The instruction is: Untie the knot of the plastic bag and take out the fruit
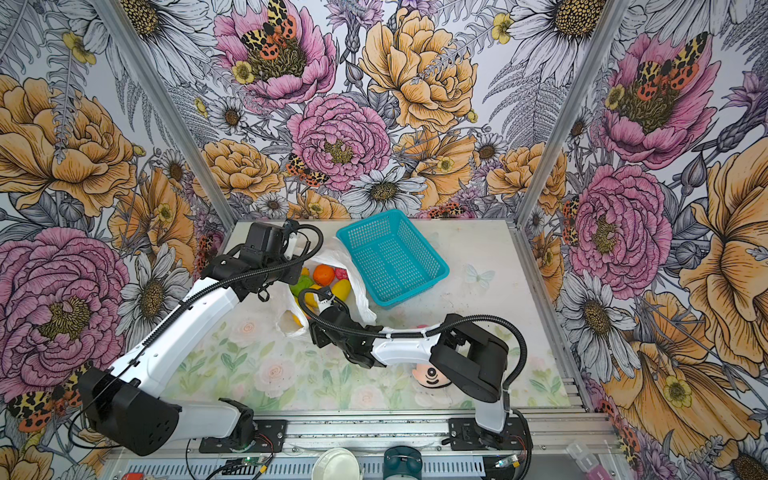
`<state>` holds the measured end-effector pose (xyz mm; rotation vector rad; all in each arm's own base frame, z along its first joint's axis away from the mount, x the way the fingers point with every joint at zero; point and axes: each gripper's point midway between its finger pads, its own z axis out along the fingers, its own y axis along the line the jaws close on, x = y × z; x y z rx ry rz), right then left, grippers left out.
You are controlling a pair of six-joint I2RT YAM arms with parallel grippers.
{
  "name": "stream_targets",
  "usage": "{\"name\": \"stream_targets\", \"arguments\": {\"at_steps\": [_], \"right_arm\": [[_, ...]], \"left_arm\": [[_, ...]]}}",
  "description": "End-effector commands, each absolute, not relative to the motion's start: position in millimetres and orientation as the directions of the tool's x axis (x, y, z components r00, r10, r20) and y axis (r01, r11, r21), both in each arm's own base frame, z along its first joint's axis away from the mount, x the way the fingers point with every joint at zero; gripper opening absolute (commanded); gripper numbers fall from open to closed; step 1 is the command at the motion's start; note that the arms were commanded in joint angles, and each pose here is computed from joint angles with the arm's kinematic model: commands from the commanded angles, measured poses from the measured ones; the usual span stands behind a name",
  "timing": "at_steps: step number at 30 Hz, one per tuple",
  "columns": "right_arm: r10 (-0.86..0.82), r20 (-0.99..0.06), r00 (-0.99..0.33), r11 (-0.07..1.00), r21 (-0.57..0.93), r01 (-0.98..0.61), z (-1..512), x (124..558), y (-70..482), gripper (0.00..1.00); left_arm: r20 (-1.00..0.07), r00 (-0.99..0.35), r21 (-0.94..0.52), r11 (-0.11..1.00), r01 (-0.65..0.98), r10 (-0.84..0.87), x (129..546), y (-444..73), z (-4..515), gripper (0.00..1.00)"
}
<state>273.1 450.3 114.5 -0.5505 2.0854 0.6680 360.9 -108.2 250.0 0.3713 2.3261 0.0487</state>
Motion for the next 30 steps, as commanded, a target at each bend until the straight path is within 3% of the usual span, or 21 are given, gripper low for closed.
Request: {"name": "stream_targets", "arguments": {"at_steps": [1, 8, 16, 26, 30], "right_arm": [[-0.170, -0.805, -0.568, 0.738, 0.278, -0.615, 106.5, 273.7, 473.6, 0.70], [-0.258, -0.746, -0.614, 0.774, 0.221, -0.593, 66.7, 287.3, 492.9, 0.87], [-0.287, -0.701, -0.653, 0.797, 0.204, -0.568, 35.0, 300.6, 499.2, 0.90], [-0.284, -0.698, -0.657, 0.810, 0.192, -0.554, 32.3, 305.8, 493.3, 0.68], [-0.278, -0.712, -0.644, 0.810, 0.186, -0.556, 45.1, 303.8, 488.1, 0.63]], "left_arm": [[-0.704, -0.661, 0.123, 0.961, 0.246, 0.260, 363.5, -112.0, 254.4, 0.00], [-0.706, -0.656, 0.122, 0.958, 0.259, 0.267, 362.6, -115.2, 255.6, 0.00], [-0.706, -0.655, 0.119, 0.957, 0.264, 0.269, 361.8, -116.4, 255.9, 0.00], [-0.702, -0.658, 0.121, 0.956, 0.266, 0.272, 362.5, -117.1, 254.0, 0.00], [-0.696, -0.664, 0.133, 0.958, 0.255, 0.273, 363.3, -114.3, 251.2, 0.00]]}}
